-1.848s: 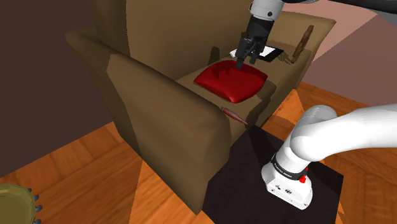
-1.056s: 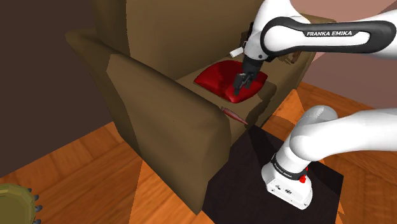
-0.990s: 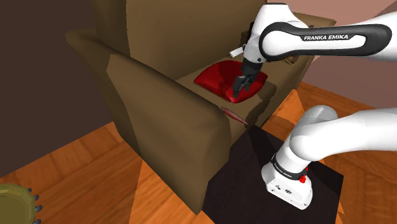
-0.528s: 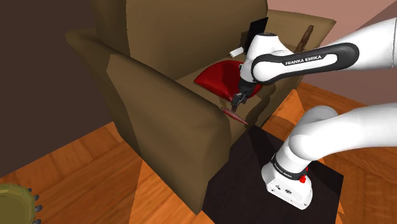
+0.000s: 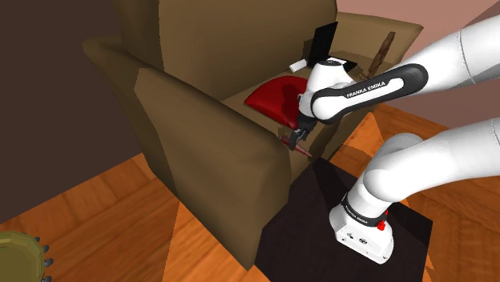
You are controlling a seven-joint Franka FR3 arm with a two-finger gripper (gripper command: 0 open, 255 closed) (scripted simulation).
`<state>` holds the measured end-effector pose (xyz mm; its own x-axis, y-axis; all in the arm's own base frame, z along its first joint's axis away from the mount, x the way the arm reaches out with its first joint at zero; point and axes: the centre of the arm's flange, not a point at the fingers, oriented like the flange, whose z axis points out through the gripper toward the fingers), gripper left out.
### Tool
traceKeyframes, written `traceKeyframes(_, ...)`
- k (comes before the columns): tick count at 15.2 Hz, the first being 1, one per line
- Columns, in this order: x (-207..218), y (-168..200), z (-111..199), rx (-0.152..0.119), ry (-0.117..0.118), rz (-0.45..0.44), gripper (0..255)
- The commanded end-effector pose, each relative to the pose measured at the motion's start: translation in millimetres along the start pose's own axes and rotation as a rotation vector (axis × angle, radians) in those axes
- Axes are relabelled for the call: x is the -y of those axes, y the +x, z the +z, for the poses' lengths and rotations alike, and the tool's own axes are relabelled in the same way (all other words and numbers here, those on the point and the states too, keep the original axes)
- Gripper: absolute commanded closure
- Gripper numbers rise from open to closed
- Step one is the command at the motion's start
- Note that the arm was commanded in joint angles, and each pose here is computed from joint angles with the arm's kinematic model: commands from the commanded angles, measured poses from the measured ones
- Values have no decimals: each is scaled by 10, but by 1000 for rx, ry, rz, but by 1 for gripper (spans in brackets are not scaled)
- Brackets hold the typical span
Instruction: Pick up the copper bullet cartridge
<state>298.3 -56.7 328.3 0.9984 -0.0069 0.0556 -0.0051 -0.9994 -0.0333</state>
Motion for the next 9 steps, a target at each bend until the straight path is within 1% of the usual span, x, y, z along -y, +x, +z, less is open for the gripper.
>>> traceKeyframes(1, -10, -10, 78, -1, 0, 0, 0)
traceKeyframes(2, -10, -10, 78, -1, 0, 0, 0)
traceKeyframes(3, -8, -11, 77, -1, 0, 0, 255)
traceKeyframes(9, -7, -14, 80, -1, 0, 0, 255)
